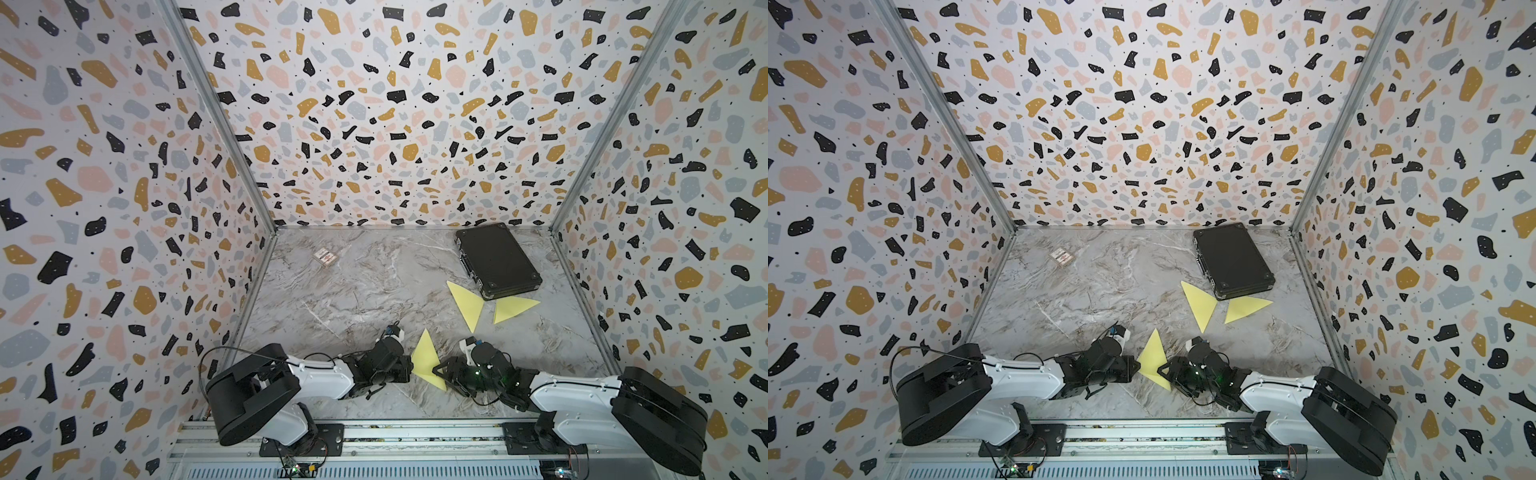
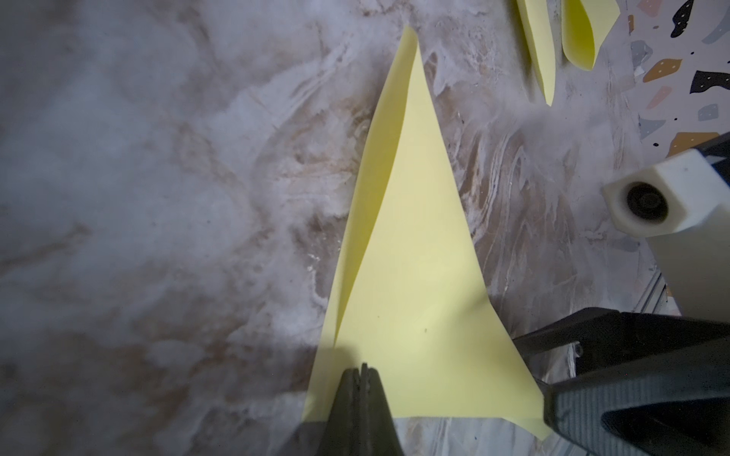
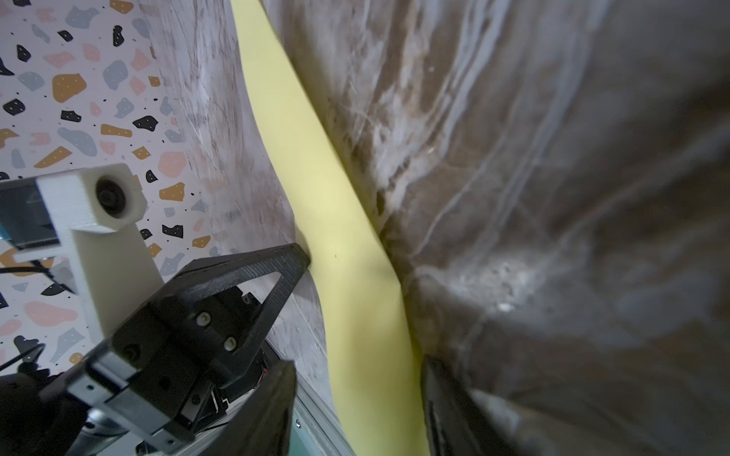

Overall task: Fold the square paper diagonally
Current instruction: Fold the paper at the center of the board.

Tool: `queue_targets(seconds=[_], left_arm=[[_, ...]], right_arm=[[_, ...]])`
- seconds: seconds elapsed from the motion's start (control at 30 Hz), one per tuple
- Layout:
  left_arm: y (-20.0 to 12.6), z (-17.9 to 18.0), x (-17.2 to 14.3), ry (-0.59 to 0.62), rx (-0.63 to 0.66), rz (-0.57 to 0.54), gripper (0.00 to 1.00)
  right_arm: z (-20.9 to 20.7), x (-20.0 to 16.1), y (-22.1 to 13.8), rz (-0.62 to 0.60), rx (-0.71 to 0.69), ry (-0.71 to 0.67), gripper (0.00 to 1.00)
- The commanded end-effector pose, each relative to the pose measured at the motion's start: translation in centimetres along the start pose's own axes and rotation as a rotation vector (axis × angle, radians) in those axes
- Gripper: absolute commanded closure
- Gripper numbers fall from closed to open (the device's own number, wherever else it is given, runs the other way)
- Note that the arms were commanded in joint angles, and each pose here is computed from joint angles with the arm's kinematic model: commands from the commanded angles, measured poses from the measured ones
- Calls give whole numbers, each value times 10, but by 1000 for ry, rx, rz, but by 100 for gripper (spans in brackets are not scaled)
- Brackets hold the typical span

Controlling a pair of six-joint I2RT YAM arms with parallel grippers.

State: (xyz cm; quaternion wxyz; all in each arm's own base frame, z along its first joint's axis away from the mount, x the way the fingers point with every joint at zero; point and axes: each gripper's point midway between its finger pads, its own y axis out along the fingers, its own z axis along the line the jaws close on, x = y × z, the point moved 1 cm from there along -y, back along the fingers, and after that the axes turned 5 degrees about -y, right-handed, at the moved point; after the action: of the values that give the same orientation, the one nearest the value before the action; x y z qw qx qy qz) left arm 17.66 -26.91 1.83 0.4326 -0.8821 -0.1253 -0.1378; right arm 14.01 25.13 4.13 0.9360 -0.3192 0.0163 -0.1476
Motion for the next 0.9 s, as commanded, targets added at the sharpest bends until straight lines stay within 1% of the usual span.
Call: queue_targets(seconds=[0.0, 0.1, 0.37, 0.5, 0.57, 0.73, 0.87], left_arm=[[-10, 97, -62, -5, 357, 208, 100], [-9, 97, -63, -5, 355, 210, 100], [-10, 95, -63, -5, 349, 206, 100], [-10, 95, -63, -4, 348, 205, 100], [-10, 95, -63, -4, 349, 204, 100], [-10, 96, -63, -2, 351, 205, 100], [-10, 96, -64, -1, 351, 206, 100]], right_arm=[[-52, -9, -5, -7, -177, 110, 45], [-46, -9, 0, -1, -140, 128, 50], [-35, -12, 11, 17, -59, 184, 67], [-31, -11, 11, 12, -41, 197, 81], [-31, -10, 10, 8, -35, 202, 84], [-24, -9, 8, 6, -17, 192, 99], [-21, -7, 4, -9, -13, 175, 100]])
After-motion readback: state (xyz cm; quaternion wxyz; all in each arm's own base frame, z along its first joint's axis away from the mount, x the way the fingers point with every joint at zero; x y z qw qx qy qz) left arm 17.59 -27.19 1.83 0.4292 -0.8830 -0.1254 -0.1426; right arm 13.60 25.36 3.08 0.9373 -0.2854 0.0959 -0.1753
